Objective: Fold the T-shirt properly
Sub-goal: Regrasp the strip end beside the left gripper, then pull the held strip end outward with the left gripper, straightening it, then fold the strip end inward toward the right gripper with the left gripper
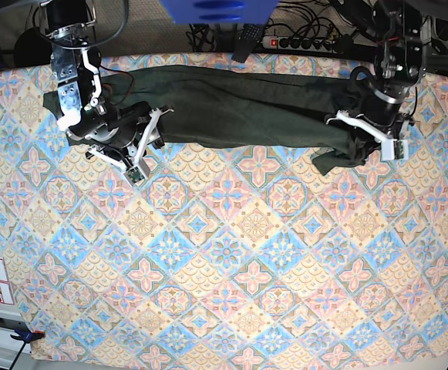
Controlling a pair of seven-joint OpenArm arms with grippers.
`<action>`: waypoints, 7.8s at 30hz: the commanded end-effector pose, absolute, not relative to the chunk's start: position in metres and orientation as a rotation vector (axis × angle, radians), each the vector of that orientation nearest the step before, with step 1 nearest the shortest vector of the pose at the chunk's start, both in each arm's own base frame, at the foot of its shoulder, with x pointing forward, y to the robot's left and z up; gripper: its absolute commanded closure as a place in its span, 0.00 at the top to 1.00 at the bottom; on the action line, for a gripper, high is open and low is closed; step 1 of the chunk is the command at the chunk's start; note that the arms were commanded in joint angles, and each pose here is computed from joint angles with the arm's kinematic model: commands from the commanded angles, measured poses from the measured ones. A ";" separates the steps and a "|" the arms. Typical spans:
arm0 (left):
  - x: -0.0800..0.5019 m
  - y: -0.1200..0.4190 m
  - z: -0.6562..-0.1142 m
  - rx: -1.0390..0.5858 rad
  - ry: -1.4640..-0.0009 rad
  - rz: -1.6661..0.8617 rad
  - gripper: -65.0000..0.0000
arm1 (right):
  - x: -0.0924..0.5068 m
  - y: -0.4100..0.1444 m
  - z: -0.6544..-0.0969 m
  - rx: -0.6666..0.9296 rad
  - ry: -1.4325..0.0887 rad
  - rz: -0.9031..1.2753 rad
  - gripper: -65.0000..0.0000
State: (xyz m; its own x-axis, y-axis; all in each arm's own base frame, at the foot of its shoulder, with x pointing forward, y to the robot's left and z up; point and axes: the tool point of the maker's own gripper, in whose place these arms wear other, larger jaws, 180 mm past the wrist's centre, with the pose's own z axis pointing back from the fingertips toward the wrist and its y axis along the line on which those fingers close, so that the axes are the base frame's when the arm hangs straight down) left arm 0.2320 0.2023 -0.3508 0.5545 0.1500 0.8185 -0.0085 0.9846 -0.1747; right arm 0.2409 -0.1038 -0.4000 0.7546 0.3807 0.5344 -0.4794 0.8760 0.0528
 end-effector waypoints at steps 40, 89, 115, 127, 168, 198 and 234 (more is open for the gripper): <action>0.167 0.226 -0.377 -0.086 -0.778 0.154 0.09 | 0.247 -0.102 -0.392 0.196 -0.573 0.480 0.34; 0.248 0.246 -0.431 -0.080 -0.676 0.221 0.62 | 0.243 -0.094 -0.393 0.211 -0.567 0.504 0.34; 0.210 0.285 -0.389 0.026 -0.797 0.255 0.00 | 0.243 -0.093 -0.393 0.212 -0.567 0.504 0.34; 0.191 0.297 -0.405 0.057 -0.723 0.252 0.22 | 0.243 -0.094 -0.393 0.211 -0.566 0.505 0.34; 0.190 0.279 -0.472 -0.200 -0.322 0.155 0.89 | 0.242 -0.094 -0.394 0.211 -0.564 0.504 0.34; 0.237 0.368 -0.425 -0.053 -0.596 0.227 0.00 | 0.243 -0.095 -0.393 0.209 -0.566 0.504 0.34; 0.227 0.203 -0.378 -0.263 -0.694 0.007 0.00 | 0.244 -0.098 -0.392 0.200 -0.570 0.500 0.34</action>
State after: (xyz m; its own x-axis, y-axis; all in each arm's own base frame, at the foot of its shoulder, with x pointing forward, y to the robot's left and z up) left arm 0.2193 0.2037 -0.3886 0.7971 0.0946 0.5964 0.0636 0.9690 -0.2387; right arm 0.2358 -0.0991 -0.4027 0.7518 0.3992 0.5248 -0.4979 0.8655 0.0549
